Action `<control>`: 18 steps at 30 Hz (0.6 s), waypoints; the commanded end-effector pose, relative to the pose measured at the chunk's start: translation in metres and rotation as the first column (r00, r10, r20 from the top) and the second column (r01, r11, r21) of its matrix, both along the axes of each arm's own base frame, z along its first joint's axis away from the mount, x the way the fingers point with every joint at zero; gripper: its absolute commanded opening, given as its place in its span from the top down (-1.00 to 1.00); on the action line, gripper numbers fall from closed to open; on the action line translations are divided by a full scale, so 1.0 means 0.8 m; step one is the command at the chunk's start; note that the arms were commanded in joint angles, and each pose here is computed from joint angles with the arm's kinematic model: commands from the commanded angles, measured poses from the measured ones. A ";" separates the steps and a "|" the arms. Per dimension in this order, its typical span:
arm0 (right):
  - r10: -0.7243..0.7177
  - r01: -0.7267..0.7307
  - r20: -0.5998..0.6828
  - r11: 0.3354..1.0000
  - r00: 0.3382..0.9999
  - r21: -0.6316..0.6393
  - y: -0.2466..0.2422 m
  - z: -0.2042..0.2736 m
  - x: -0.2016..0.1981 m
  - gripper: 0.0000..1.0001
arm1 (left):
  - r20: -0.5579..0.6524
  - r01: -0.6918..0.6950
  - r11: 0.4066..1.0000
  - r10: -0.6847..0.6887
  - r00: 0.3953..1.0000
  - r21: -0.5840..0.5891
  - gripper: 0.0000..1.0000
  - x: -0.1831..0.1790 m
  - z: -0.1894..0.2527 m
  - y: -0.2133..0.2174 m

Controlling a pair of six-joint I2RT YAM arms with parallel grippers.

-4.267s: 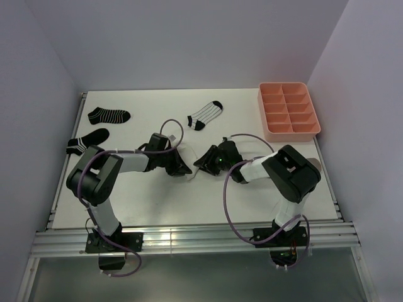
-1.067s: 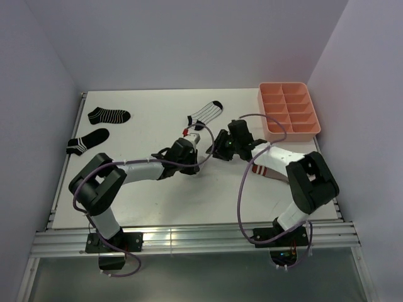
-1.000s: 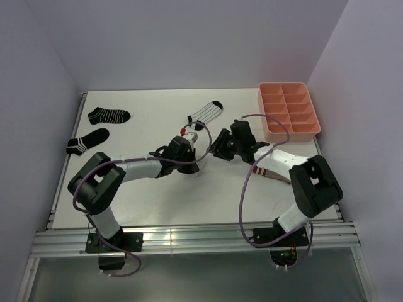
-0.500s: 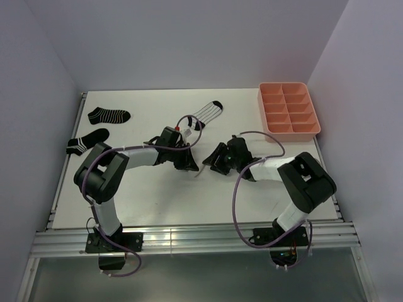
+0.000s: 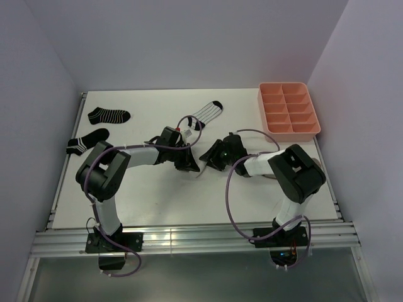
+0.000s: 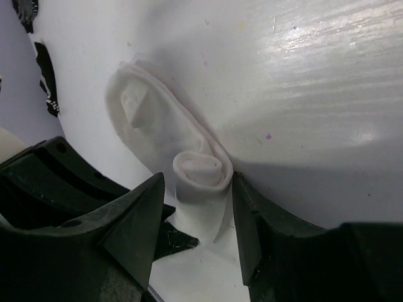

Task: Roll the socks
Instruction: Roll the sock at the center of the board.

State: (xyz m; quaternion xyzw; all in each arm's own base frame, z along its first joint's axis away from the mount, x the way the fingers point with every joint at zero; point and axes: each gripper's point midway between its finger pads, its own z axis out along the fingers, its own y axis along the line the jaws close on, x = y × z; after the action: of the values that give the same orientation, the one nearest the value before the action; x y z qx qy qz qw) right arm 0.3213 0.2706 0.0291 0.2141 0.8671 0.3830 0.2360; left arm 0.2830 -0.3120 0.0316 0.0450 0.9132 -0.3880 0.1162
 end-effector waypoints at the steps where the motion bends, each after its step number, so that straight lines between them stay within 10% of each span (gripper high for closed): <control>1: -0.002 -0.003 -0.039 0.994 0.999 -0.110 -0.006 -0.021 0.002 -0.08 | -0.086 -0.005 0.996 0.013 0.996 0.088 0.99 -0.018 -0.034 0.016; 5: 0.018 -0.034 -0.087 0.984 0.996 -0.176 -0.005 -0.032 -0.004 0.11 | -0.083 -0.009 0.996 0.016 0.996 0.093 0.99 -0.016 -0.036 0.016; 11: -0.001 -0.059 -0.180 0.944 0.984 -0.326 -0.024 -0.044 -0.010 0.98 | -0.068 -0.027 0.995 0.034 0.997 0.101 0.94 -0.016 -0.036 0.021; 18: -0.010 -0.113 -0.253 0.876 0.967 -0.470 -0.037 -0.025 0.001 1.00 | -0.080 -0.080 0.992 0.088 0.993 0.099 0.74 -0.028 -0.041 0.031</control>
State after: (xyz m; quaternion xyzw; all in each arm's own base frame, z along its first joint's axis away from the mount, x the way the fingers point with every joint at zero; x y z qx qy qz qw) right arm 0.3320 0.2709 0.0219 0.1820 0.9372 0.2343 0.1833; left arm 0.2828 -0.3109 0.0302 0.0283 0.9105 -0.3937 0.1233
